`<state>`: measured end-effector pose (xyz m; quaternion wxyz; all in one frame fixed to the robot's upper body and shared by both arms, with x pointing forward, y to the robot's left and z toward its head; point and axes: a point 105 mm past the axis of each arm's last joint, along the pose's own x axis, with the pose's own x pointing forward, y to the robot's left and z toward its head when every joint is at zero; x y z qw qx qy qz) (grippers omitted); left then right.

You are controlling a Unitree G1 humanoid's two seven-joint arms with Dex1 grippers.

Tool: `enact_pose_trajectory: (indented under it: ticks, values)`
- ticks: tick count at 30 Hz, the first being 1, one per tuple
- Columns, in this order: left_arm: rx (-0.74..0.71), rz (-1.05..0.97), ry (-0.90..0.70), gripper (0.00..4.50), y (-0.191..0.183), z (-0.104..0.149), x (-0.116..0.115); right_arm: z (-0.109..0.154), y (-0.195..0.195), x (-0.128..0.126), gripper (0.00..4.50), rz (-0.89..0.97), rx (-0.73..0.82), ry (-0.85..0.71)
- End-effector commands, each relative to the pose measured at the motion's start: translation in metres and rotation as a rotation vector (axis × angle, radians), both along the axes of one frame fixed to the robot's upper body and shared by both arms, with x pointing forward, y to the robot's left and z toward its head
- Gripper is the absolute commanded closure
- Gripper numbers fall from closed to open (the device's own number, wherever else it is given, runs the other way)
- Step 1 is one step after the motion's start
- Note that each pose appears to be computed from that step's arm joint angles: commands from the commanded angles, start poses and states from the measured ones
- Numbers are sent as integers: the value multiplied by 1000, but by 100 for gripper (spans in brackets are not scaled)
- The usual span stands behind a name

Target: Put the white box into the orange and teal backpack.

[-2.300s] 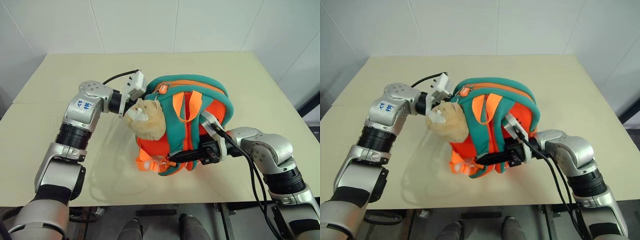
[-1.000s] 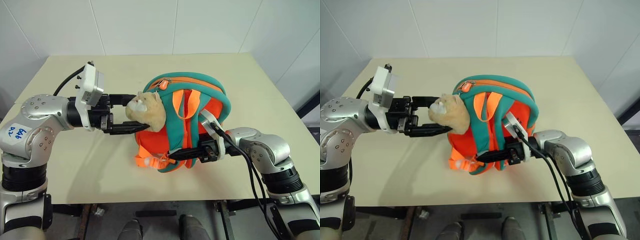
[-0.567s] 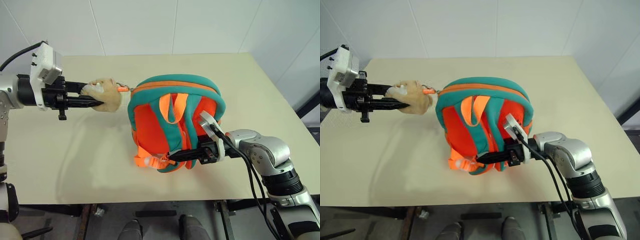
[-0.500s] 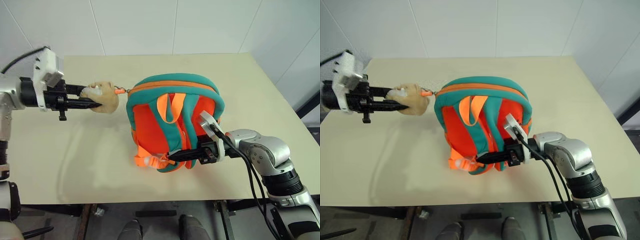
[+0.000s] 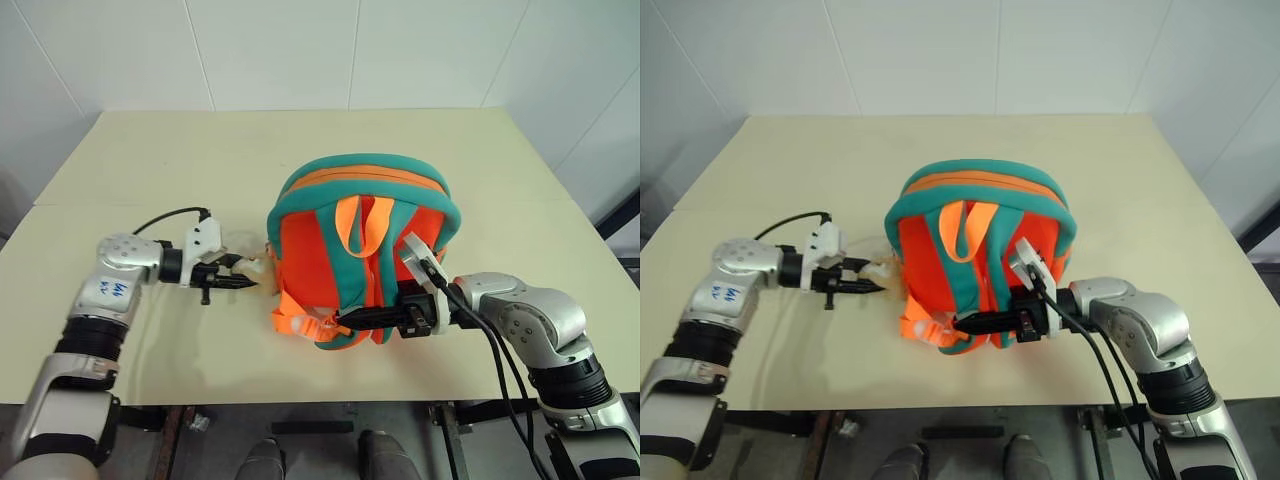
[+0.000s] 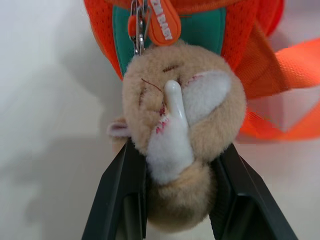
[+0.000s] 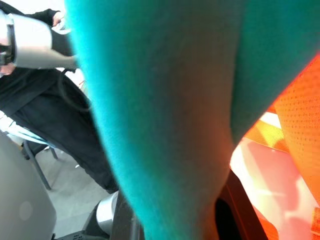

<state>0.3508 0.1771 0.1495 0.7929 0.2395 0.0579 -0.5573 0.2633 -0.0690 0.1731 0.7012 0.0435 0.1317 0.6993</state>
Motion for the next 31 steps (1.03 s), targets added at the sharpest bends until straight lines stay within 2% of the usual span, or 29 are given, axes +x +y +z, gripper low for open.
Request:
enact_pose_trajectory:
  ticks: [1,2,4,5,8,12,14,15,23,25,31]
  values:
    - [-53,-17,-160,308,-9,28,-4,13,-4,4,430,-75,45,-71]
    - [-97,9,-192,308,-7,45,-4,20,-10,10,430,-137,79,-68]
    - [-144,45,-206,266,-2,66,-12,33,-22,13,360,-203,129,-94]
    - [-147,57,-201,248,3,70,-18,36,-28,12,341,-226,119,-113]
    - [-131,92,-164,161,14,69,-36,41,-44,7,240,-289,66,-220]
    - [-108,176,-146,44,34,55,-55,41,-59,-6,114,-308,-105,-539]
    - [-81,166,-158,0,33,47,-64,44,-67,-11,49,-343,-96,-529]
    - [-95,171,-152,0,32,45,-67,45,-72,-11,12,-368,-97,-521]
    - [-148,148,-121,0,21,29,-74,43,-131,7,5,-582,-202,-584]
    - [-142,141,-155,0,21,29,-71,32,-139,6,5,-554,-281,-597]
    - [-128,97,-140,0,19,32,-62,34,-163,17,5,-624,-333,-667]
